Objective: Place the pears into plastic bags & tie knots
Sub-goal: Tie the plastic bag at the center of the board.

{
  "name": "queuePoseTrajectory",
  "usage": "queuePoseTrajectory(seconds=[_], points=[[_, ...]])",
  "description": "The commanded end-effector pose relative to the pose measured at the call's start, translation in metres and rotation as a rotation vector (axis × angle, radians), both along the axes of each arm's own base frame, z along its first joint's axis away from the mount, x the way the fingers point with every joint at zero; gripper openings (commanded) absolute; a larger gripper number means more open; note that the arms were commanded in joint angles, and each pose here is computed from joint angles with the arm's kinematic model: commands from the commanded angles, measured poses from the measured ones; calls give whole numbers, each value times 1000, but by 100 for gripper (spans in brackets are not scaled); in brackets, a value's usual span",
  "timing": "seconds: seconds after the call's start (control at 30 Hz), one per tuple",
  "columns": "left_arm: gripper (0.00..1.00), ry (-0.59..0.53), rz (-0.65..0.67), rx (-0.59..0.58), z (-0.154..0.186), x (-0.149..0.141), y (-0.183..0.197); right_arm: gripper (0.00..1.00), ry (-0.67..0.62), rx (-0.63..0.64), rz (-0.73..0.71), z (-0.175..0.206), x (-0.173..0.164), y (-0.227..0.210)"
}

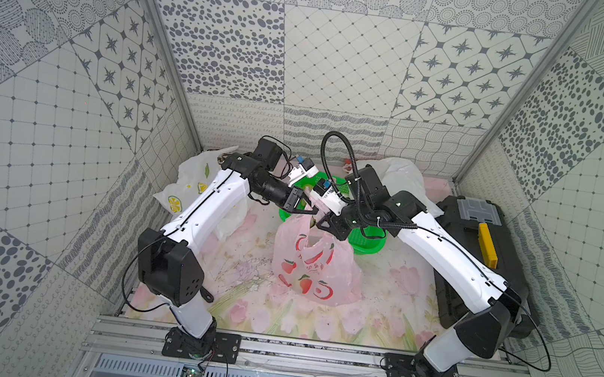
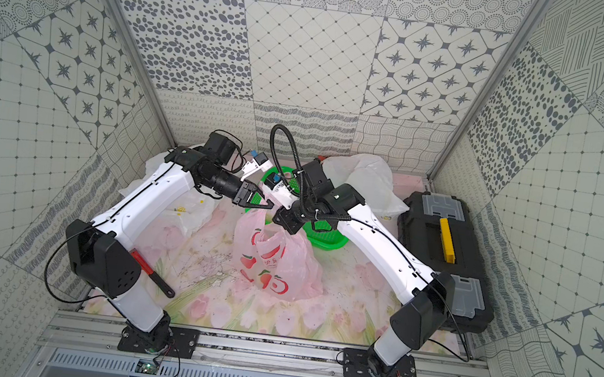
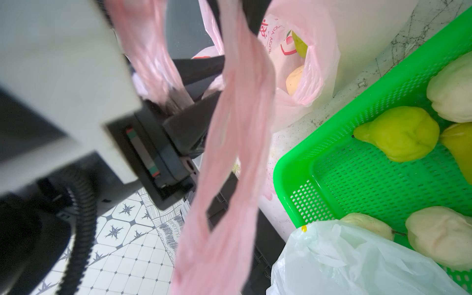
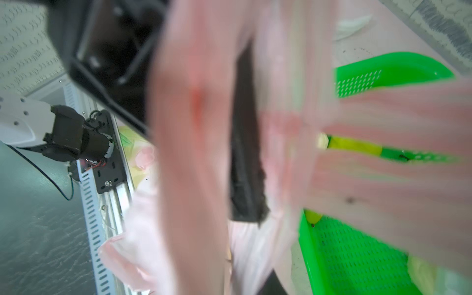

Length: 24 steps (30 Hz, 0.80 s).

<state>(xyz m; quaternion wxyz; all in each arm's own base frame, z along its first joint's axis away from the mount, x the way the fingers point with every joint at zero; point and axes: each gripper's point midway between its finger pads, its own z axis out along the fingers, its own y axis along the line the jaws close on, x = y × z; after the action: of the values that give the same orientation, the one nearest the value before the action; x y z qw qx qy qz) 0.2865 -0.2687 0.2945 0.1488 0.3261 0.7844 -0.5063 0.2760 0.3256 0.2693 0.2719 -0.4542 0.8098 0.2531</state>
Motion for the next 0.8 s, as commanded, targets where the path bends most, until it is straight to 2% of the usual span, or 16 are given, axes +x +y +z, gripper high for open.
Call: queuePoseTrajectory(seconds=[0.0, 0.07, 0.3, 0.43, 0.47, 0.6, 0.77], points=[[0, -11, 82, 24, -6, 18, 7, 42, 4, 139, -38, 41, -6, -8], [0, 11, 112, 22, -9, 24, 9, 54, 8, 192, -62, 52, -9, -13], [0, 31, 126, 28, -12, 28, 9, 63, 26, 258, -132, 63, -7, -19], [0, 34, 137, 34, -12, 29, 10, 76, 45, 316, -129, 76, -6, -11], [0, 33, 136, 30, -10, 29, 9, 77, 46, 328, -134, 80, -5, -9], [0, 23, 139, 36, -9, 27, 12, 68, 33, 273, -166, 78, 0, -15], [0, 25, 140, 46, -9, 26, 14, 44, 26, 193, -170, 68, -7, -32]])
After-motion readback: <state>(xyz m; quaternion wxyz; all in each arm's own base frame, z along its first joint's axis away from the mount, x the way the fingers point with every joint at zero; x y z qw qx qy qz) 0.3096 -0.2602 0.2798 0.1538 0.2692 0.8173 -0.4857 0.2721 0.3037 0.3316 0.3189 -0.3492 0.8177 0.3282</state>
